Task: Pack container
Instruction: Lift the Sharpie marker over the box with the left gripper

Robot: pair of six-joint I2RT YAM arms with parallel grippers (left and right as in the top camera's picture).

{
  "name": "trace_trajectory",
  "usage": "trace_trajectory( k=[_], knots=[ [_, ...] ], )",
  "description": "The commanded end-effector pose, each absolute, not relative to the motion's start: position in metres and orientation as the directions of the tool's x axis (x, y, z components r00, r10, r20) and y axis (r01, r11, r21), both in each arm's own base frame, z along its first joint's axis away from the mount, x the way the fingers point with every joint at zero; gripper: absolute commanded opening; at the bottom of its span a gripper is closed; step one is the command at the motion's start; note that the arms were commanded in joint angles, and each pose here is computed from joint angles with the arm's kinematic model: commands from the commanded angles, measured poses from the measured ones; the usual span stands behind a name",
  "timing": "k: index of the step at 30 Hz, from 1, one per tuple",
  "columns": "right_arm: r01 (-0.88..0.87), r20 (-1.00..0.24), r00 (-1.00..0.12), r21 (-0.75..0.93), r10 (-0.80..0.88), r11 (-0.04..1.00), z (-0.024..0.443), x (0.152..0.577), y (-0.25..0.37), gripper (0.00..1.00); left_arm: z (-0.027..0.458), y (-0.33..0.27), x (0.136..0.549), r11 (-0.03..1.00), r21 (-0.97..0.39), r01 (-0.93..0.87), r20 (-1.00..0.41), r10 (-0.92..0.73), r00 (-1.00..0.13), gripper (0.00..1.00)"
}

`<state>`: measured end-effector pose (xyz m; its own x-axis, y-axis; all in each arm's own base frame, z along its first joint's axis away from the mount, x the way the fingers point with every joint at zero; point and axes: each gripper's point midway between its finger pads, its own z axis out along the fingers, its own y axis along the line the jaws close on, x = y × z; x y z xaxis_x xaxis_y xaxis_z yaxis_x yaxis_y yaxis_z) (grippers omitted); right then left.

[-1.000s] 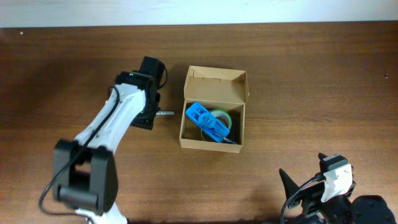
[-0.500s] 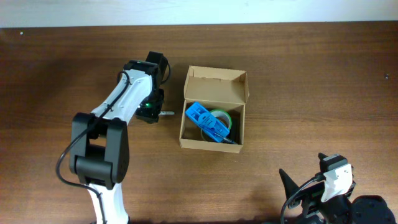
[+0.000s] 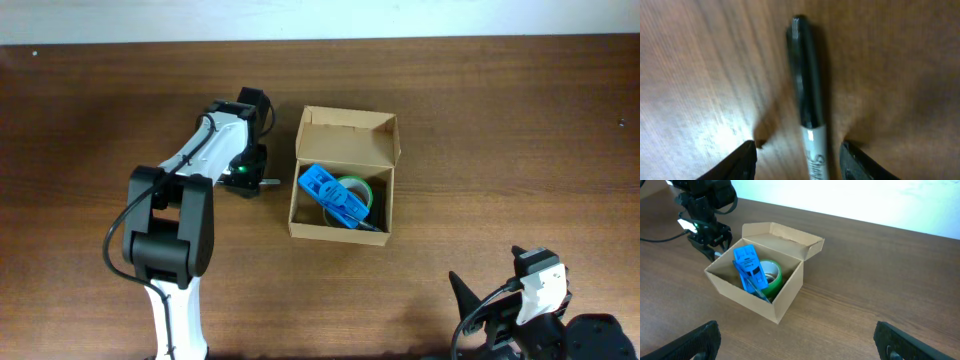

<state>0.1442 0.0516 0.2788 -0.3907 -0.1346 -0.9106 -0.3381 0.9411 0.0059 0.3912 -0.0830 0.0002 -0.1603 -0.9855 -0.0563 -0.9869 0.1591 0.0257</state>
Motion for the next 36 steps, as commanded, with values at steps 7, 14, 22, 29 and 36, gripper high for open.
trace_trajectory(
  k=[7,14,22,29,36],
  knots=[
    [-0.319,-0.913,-0.390,0.009,-0.122,0.948,0.279,0.145,0.049,0.99,-0.012,-0.085,0.391,0.142,0.052,-0.989,-0.016,-0.990,-0.143,0.09],
    [-0.319,-0.913,-0.390,0.009,-0.122,0.948,0.279,0.145,0.049,0.99,-0.002,-0.090,0.383,0.175,0.067,-0.982,-0.007,-0.984,-0.176,0.02],
    [-0.319,-0.913,-0.390,0.009,-0.122,0.948,0.279,0.145,0.049,0.99,0.086,-0.090,0.365,0.212,-0.034,-0.977,-0.056,-0.976,-0.210,0.02],
    [-0.319,-0.913,-0.390,0.009,-0.122,0.948,0.279,0.145,0.049,0.99,0.161,-0.116,0.341,0.300,-0.197,-0.933,-0.072,-0.954,-0.291,0.02],
    [-0.319,-0.913,-0.390,0.009,-0.122,0.948,0.279,0.145,0.049,0.99,0.172,-0.169,0.319,0.433,-0.236,-0.870,-0.066,-0.900,-0.430,0.02]
  ],
)
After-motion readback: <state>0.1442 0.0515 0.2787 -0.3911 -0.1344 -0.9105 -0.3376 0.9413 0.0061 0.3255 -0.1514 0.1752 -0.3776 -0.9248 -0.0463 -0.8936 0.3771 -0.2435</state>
